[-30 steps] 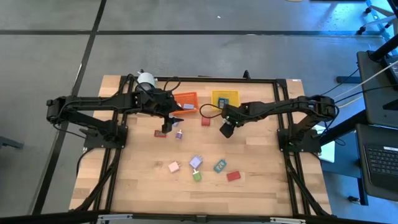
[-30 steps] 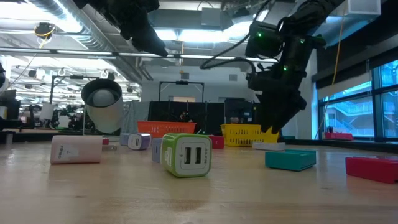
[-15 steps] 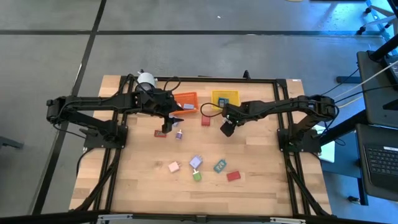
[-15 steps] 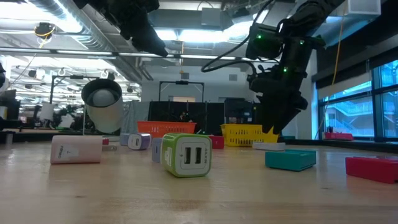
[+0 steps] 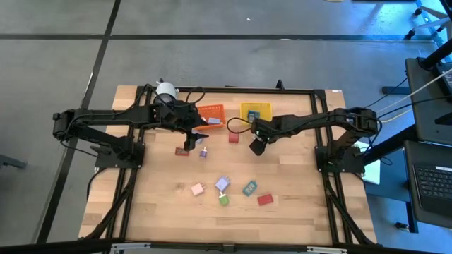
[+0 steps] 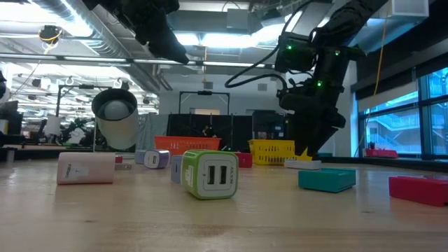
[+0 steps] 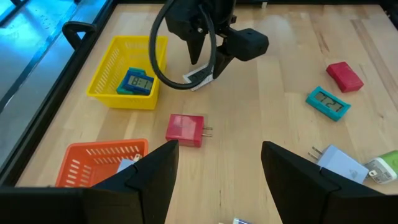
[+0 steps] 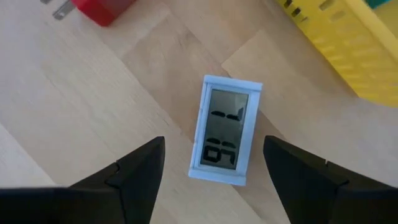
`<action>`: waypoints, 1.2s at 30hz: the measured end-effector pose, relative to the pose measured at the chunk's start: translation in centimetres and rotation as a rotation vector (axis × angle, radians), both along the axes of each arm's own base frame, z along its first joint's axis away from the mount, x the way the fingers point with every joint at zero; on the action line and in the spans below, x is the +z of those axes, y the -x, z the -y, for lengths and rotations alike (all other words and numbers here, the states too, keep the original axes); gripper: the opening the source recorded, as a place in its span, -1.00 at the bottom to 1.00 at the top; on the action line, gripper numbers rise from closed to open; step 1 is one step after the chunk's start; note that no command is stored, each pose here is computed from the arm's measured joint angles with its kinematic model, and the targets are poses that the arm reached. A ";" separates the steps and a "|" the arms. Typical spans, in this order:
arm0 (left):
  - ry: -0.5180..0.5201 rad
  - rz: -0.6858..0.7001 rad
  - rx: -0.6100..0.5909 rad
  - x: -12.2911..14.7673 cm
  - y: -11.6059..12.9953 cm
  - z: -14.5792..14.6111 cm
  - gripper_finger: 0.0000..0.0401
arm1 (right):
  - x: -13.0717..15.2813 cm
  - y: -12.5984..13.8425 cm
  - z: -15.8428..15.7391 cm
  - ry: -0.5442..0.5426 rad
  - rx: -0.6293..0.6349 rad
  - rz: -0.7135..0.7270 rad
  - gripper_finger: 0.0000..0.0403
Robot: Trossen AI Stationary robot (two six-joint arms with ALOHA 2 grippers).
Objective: Pick & Place Office items
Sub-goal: Put the white digital clock into the yellow bin
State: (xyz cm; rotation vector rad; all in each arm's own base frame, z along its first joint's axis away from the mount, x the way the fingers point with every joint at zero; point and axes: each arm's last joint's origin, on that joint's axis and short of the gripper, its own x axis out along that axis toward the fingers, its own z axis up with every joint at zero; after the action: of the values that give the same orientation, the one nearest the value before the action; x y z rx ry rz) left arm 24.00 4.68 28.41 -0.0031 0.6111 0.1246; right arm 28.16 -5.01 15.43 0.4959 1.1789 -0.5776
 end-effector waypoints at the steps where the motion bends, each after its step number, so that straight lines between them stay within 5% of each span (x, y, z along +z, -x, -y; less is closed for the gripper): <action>1: 0.000 0.000 0.000 0.0 0.0 0.0 0.13 | -0.1 0.1 0.1 -0.003 -0.005 -0.003 0.36; 18: -0.001 0.001 -0.001 0.0 0.0 0.0 0.13 | -2.5 1.0 0.1 -0.072 -0.040 0.034 0.35; 32: 0.000 0.001 0.000 0.0 0.0 0.0 0.13 | -2.9 1.0 0.2 -0.058 -0.047 0.014 -0.26; 36: 0.000 0.001 0.000 0.0 0.0 0.0 0.13 | -2.9 1.0 0.2 -0.051 -0.039 0.017 -0.26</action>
State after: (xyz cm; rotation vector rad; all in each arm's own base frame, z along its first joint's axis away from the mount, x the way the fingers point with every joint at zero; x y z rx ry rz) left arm 24.00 4.68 28.41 -0.0026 0.6103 0.1245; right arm 27.17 -5.18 12.55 0.5673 1.1722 -0.5773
